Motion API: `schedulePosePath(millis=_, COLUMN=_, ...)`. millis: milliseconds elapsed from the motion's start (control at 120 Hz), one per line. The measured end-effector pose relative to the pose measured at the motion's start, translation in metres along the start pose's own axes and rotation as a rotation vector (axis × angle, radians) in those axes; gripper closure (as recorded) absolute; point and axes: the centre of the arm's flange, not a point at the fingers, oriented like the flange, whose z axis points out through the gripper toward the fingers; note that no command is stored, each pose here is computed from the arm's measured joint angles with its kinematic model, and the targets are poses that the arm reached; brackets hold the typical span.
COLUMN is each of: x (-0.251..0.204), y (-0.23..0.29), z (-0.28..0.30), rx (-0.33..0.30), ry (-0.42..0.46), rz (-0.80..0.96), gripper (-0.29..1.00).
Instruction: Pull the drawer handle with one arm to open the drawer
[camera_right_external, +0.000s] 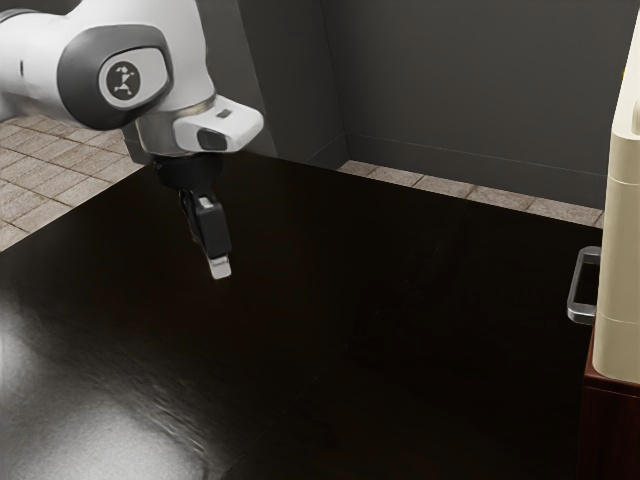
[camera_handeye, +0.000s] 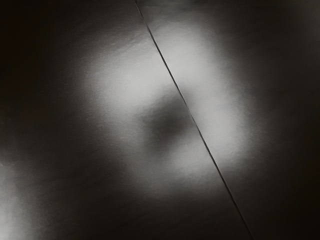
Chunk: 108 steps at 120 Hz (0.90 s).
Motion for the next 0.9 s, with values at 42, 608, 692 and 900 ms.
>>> schedulePosePath(millis=42, x=0.0, y=-0.005, z=-0.001, rx=0.008, ry=0.018, rz=0.017, gripper=0.0)
schedulePosePath(millis=608, x=0.014, y=-0.044, z=0.003, rx=0.075, ry=0.152, rz=0.71, gripper=0.0)
schedulePosePath(millis=692, x=0.037, y=-0.028, z=0.006, rx=0.078, ry=0.221, rz=0.935, gripper=0.0)
schedulePosePath(millis=900, x=0.116, y=0.088, z=0.009, rx=0.156, ry=0.336, rz=1.552, gripper=0.02)
